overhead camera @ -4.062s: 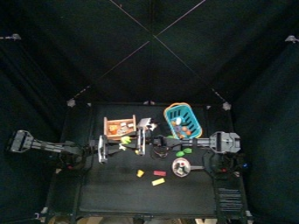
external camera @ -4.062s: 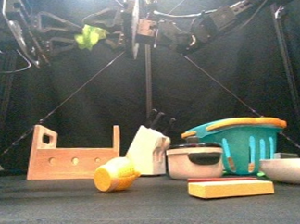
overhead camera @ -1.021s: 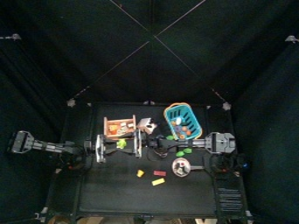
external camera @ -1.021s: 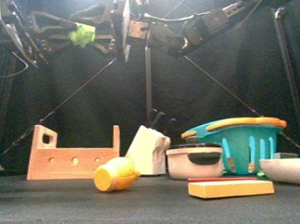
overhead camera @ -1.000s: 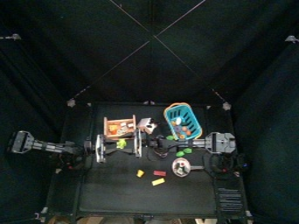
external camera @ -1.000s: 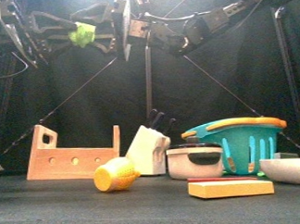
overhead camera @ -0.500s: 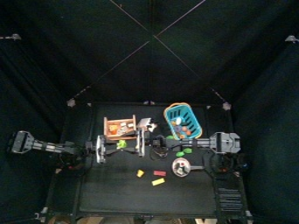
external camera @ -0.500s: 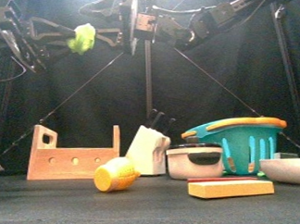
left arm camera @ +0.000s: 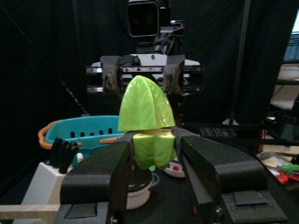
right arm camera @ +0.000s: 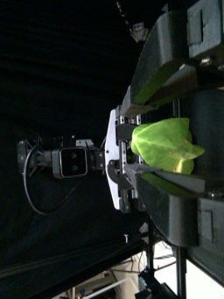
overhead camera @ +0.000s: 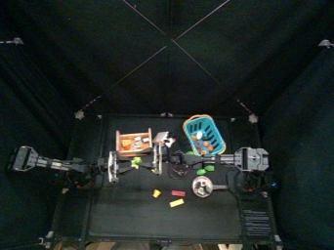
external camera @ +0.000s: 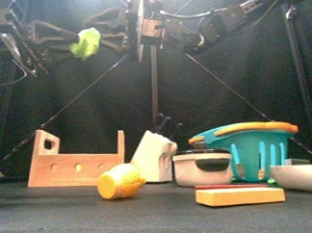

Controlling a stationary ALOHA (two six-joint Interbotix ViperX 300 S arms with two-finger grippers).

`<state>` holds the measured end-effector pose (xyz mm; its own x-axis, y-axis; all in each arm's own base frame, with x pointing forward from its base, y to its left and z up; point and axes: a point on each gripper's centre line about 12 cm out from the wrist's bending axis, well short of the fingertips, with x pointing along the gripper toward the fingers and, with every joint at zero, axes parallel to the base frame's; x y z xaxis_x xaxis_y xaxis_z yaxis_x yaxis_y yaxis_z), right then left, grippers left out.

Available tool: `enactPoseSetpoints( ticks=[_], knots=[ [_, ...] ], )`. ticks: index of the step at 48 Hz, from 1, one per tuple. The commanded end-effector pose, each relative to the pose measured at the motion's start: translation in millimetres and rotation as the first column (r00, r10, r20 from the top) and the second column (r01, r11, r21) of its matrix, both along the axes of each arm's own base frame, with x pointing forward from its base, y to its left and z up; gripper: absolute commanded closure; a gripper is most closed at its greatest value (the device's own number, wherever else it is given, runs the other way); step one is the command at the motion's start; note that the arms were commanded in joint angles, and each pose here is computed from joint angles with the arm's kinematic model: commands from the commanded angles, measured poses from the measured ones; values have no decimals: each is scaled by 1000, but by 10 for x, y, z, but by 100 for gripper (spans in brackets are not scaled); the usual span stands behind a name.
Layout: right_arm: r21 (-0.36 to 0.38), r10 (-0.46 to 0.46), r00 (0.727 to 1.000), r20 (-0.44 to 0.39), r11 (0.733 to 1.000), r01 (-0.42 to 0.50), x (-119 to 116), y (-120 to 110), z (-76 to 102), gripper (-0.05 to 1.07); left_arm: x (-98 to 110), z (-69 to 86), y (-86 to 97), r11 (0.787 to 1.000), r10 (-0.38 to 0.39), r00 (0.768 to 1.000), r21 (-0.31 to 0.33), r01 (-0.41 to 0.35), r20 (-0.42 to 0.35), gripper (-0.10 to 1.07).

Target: Assemble starfruit

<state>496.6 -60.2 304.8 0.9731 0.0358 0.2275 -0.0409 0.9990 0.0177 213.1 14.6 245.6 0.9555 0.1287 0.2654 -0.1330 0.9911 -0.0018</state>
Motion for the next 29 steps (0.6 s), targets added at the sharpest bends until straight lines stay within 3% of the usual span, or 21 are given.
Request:
enactPoseSetpoints(
  ticks=[1, 12, 29],
  knots=[
    [-12, -2, 998, 63, 1000, 3, -105, -3, 296, 25, 27, 59, 2, 1000, 1, 1000, 3, -1, 18, 22],
    [-11, -3, 998, 57, 1000, 3, -104, -3, 275, 37, 37, 89, 6, 1000, 4, 1000, 5, -4, 29, 22],
    [7, -2, 999, 48, 1000, 2, -55, -3, 214, 40, 46, 122, 5, 1000, 4, 999, 9, -5, 41, 22]
  ],
)
